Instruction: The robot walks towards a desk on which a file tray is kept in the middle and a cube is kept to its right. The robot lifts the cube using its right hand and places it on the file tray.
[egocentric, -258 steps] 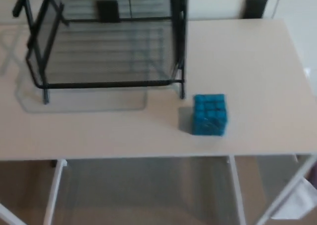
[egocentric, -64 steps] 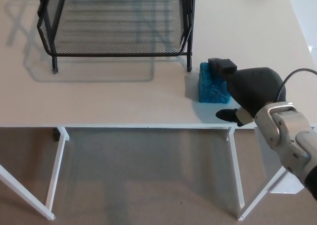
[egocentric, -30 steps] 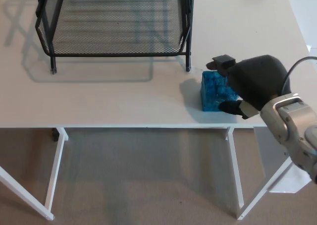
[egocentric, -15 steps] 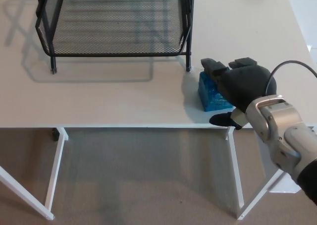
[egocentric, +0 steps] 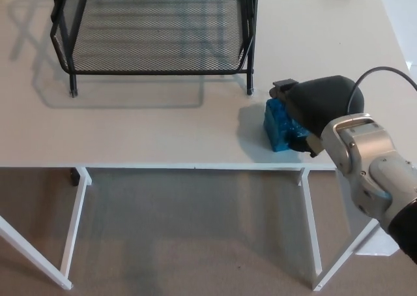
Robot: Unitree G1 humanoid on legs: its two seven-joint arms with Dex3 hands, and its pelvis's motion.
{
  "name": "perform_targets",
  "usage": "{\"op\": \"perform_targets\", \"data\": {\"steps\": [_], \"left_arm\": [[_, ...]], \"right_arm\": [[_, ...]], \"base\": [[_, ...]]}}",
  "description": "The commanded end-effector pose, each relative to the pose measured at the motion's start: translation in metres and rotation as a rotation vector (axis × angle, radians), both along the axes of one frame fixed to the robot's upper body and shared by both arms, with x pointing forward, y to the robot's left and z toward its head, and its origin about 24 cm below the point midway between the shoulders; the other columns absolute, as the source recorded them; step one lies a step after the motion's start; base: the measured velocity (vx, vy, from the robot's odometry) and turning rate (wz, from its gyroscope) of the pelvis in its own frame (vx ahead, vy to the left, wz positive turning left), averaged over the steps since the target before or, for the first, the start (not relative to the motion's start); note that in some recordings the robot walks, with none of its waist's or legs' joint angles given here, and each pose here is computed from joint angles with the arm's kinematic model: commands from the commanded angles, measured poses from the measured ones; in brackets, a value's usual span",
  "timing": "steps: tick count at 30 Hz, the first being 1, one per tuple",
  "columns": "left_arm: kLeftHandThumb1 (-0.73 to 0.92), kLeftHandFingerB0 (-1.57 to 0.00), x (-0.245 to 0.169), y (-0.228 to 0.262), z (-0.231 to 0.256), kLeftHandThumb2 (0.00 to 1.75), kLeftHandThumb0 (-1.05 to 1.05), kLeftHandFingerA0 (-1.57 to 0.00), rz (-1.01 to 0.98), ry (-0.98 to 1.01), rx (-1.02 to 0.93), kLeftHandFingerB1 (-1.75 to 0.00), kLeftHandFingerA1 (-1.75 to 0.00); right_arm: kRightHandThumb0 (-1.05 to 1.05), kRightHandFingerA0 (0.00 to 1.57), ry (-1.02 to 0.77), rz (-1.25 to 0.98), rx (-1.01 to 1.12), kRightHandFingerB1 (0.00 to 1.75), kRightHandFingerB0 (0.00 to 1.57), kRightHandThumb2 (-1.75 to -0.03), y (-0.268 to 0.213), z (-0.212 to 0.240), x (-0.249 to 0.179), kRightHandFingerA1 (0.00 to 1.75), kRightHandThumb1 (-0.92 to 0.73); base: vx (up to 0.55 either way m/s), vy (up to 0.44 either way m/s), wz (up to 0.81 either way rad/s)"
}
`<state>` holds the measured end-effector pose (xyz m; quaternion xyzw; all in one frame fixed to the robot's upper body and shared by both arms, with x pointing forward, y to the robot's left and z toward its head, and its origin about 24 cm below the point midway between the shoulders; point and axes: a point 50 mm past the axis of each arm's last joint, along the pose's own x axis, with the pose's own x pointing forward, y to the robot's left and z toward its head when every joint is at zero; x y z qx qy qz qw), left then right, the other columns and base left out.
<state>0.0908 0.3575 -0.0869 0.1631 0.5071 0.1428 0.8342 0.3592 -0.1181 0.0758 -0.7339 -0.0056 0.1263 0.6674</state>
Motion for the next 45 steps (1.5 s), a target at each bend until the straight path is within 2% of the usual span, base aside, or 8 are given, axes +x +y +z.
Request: {"op": "perform_targets", "data": {"steps": [1, 3, 7, 8, 11, 21, 44, 45], "left_arm": [[0.70, -0.33, 0.003, 0.006, 0.007, 0.99, -0.57, -0.52, -0.048, -0.009, 0.049, -0.52, -0.62], [0.86, -0.39, 0.003, 0.005, 0.008, 0.66, -0.55, -0.58, -0.064, -0.011, 0.047, -0.40, -0.51], [0.71, -0.33, 0.002, 0.004, 0.010, 0.98, -0.58, -0.50, -0.072, -0.014, 0.046, -0.52, -0.61], [0.70, -0.32, 0.002, 0.005, 0.010, 0.98, -0.59, -0.50, -0.072, -0.011, 0.046, -0.51, -0.60], [0.70, -0.30, 0.001, 0.007, 0.009, 0.99, -0.59, -0.51, -0.064, -0.005, 0.050, -0.51, -0.61], [0.88, -0.36, 0.001, 0.005, 0.009, 0.66, -0.56, -0.57, -0.044, -0.021, 0.041, -0.37, -0.49], [0.71, -0.34, 0.003, -0.007, -0.003, 0.98, -0.58, -0.51, -0.049, -0.014, 0.018, -0.52, -0.61], [0.86, -0.41, 0.003, -0.008, -0.004, 0.65, -0.56, -0.59, -0.049, -0.013, 0.019, -0.38, -0.50]], "right_arm": [[-0.28, 0.82, 0.037, -0.003, -0.033, 1.23, 0.71, -0.61, -0.009, -0.022, -0.009, 1.68, -0.64], [-0.35, 1.13, 0.021, 0.019, -0.054, 1.07, 0.80, -0.91, -0.011, -0.023, -0.010, 1.31, -0.47], [-0.23, 0.81, 0.006, 0.042, 0.010, 1.50, 0.66, -0.68, -0.015, -0.023, -0.014, 1.71, -0.70], [-0.37, 1.11, -0.015, 0.050, 0.020, 1.12, 0.81, -0.94, -0.017, -0.019, -0.014, 1.32, -0.53], [-0.30, 0.84, -0.088, 0.063, 0.047, 1.24, 0.78, -0.61, -0.025, -0.008, -0.012, 1.73, -0.69], [-0.39, 0.90, -0.336, -0.017, 0.043, 0.53, 0.87, -0.58, -0.071, 0.086, 0.010, 1.55, -0.59], [-0.38, 1.14, -0.552, 0.105, 0.283, 1.08, 0.79, -0.95, 0.050, 0.241, 0.041, 1.32, -0.52], [-0.35, 0.84, -0.549, 0.102, 0.290, 1.21, 0.75, -0.60, 0.052, 0.240, 0.042, 1.74, -0.67]], "base": [[0.00, 0.000, 0.00], [0.00, 0.000, 0.00], [0.00, 0.000, 0.00], [0.00, 0.000, 0.00], [0.00, 0.000, 0.00], [0.00, 0.000, 0.00], [0.00, 0.000, 0.00], [0.00, 0.000, 0.00]]}}
